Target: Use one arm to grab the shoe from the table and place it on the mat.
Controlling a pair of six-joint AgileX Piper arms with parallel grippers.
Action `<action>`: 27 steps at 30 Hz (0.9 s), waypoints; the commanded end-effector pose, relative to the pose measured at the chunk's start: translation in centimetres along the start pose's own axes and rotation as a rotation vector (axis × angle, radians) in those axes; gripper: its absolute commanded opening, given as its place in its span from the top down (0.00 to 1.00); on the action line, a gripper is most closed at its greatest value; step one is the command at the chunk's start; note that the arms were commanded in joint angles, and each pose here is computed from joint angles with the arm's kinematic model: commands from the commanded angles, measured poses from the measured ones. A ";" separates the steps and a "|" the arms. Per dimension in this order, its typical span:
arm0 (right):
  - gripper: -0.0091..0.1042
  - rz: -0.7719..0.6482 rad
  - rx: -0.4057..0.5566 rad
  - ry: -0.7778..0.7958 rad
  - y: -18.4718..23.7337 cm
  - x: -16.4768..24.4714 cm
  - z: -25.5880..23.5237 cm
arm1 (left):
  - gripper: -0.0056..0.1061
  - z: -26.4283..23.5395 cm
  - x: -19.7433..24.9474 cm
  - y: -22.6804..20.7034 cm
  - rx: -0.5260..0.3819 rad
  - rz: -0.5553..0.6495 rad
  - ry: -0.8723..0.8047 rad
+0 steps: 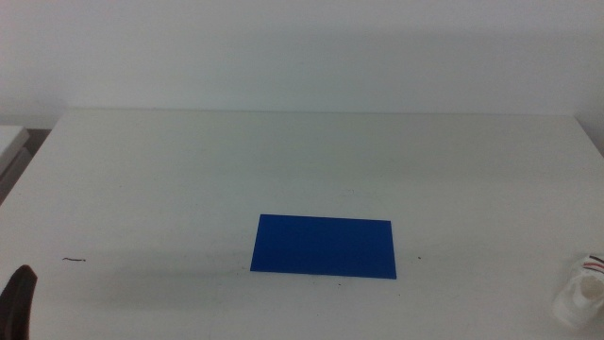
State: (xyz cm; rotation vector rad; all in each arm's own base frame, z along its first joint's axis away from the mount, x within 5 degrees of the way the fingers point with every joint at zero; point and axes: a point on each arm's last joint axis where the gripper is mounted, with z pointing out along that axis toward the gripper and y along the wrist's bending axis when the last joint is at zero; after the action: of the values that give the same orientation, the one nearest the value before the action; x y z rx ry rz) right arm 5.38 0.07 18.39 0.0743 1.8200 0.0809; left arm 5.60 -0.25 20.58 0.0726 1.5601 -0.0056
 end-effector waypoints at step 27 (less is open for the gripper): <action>0.11 0.619 0.482 0.825 1.0 -15.8 6.1 | 0.11 0.0 -0.1 0.0 -0.002 -0.003 -0.007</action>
State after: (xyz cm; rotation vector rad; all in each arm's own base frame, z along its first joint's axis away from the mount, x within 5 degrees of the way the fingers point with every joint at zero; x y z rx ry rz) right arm 14.07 -0.02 32.59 0.9610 2.5307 0.1738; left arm 5.60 -0.25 20.58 0.0726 1.5601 -0.0056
